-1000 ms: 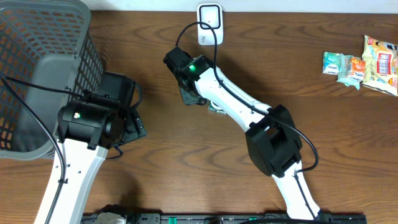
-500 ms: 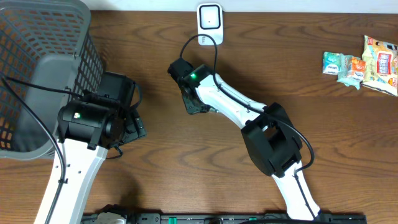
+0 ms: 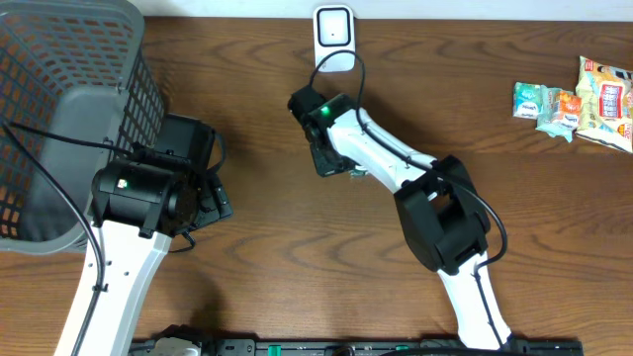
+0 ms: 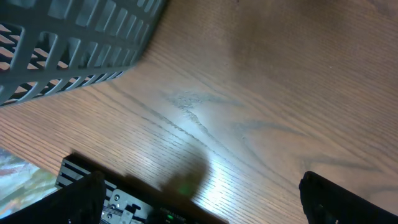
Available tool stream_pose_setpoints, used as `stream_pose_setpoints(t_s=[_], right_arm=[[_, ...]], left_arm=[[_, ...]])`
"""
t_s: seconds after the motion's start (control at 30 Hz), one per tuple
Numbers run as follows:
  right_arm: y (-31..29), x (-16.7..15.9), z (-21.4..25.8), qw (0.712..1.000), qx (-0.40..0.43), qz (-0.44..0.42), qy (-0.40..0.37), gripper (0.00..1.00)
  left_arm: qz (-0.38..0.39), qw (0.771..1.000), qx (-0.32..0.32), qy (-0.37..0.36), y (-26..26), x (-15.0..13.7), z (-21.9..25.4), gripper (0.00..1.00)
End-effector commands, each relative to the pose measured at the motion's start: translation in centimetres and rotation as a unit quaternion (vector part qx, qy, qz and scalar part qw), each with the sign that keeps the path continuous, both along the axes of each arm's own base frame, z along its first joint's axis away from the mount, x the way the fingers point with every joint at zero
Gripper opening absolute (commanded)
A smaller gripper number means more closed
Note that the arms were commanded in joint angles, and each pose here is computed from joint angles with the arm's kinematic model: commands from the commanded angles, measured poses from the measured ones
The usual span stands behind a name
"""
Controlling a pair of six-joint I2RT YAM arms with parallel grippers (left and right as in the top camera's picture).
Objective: Scan the item barcode
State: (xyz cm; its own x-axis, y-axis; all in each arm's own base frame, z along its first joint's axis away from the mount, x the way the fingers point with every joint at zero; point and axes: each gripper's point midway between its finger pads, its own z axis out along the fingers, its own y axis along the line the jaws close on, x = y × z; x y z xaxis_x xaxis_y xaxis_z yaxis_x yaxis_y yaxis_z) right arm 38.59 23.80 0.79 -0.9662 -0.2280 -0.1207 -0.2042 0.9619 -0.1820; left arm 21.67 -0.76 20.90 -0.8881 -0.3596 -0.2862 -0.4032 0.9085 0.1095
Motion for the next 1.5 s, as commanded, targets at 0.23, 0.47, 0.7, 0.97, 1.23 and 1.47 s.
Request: stream_pose_setpoints(t_s=[0.23, 0.47, 0.7, 0.97, 1.23, 1.47], right_arm=[[0.5, 2.4, 5.9, 0.997, 0.036, 0.021, -0.071, 0.05], [0.9, 3.5, 6.0, 0.994, 0.076, 0.019, -0.073, 0.01], [1.3, 2.8, 3.0, 0.996, 0.069, 0.035, -0.038, 0.01], [1.2, 2.1, 1.0, 0.997, 0.066, 0.034, -0.007, 0.01], [-0.8, 3.1, 0.9, 0.998, 0.056, 0.000, -0.014, 0.02], [-4.1, 4.6, 0.9, 0.997, 0.033, -0.060, -0.033, 0.02]], left_arm=[[0.008, 1.000, -0.004, -0.001, 0.0, -0.1, 0.0, 0.98], [0.008, 1.000, -0.004, -0.001, 0.0, -0.1, 0.0, 0.97], [0.008, 1.000, -0.004, -0.001, 0.0, -0.1, 0.0, 0.98], [0.008, 1.000, -0.004, -0.001, 0.0, -0.1, 0.0, 0.98], [0.008, 1.000, -0.004, -0.001, 0.0, -0.1, 0.0, 0.97], [0.008, 1.000, -0.004, -0.001, 0.0, -0.1, 0.0, 0.98]])
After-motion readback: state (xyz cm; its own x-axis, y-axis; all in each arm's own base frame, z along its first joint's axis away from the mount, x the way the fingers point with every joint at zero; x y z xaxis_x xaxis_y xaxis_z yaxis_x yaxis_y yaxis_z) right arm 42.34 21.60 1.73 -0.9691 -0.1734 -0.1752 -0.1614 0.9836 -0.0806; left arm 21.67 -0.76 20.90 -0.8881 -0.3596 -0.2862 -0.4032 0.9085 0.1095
